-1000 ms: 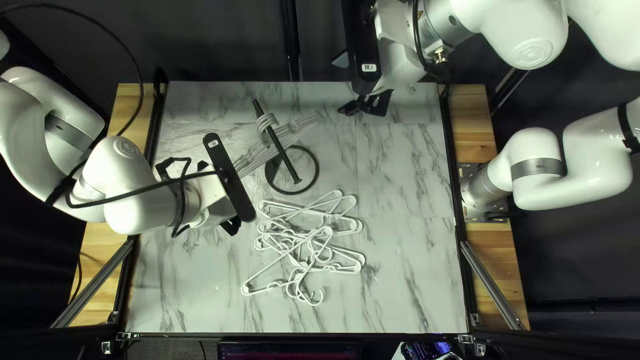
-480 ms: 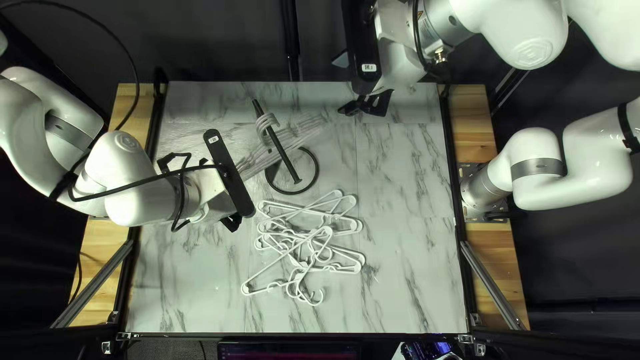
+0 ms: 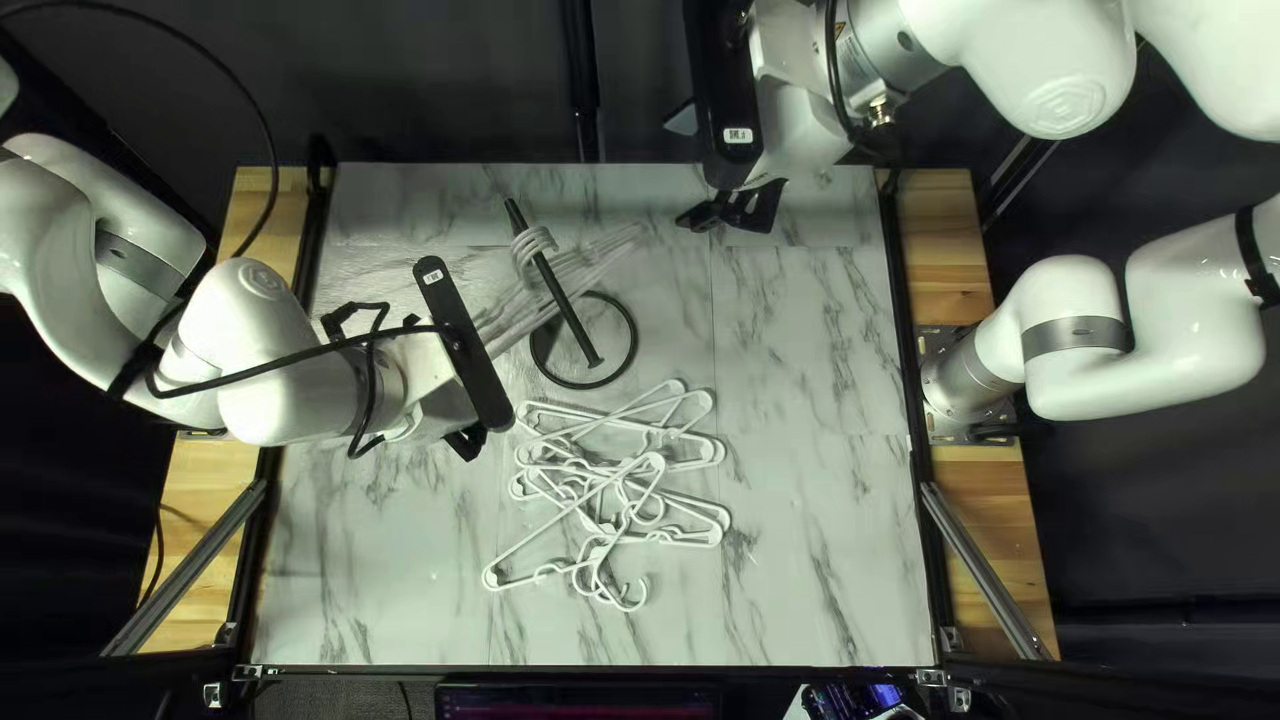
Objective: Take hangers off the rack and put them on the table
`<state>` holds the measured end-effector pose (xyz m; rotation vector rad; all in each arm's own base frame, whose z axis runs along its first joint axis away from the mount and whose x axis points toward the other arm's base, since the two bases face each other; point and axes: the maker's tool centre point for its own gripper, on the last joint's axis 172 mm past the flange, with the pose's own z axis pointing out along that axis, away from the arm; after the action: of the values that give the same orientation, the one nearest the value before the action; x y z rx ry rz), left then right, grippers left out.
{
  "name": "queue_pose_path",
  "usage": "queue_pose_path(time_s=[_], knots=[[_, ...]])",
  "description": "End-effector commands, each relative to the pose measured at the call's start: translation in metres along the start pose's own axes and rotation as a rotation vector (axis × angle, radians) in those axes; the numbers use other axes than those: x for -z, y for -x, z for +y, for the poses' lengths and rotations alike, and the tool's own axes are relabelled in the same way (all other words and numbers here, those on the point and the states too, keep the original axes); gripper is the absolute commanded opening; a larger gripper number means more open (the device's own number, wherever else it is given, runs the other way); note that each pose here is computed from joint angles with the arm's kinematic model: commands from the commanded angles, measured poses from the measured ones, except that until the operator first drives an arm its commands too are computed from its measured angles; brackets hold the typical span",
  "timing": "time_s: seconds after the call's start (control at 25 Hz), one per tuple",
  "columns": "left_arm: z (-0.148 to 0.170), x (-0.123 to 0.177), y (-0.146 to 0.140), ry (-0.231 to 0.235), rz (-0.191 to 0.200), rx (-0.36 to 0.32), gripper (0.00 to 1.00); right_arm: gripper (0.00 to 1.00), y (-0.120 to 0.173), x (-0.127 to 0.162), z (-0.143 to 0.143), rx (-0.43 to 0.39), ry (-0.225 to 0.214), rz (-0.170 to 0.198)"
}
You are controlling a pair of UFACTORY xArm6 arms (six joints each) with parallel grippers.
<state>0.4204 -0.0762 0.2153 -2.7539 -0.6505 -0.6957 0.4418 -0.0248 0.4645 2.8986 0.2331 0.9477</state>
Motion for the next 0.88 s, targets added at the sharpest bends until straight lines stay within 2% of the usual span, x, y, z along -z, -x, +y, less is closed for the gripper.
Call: queue_pose_path(time_s=[0.04, 0.88], knots=[[0.0004, 0.0007, 0.0005, 0.0, 0.0, 0.001, 1.0, 1.0, 0.0, 0.0, 0.0, 0.0, 0.0, 0.0], [-0.0003, -0.001, 0.0011, 0.002, 0.004, 0.005, 1.0, 1.0, 0.0, 0.0, 0.0, 0.0, 0.0, 0.0]])
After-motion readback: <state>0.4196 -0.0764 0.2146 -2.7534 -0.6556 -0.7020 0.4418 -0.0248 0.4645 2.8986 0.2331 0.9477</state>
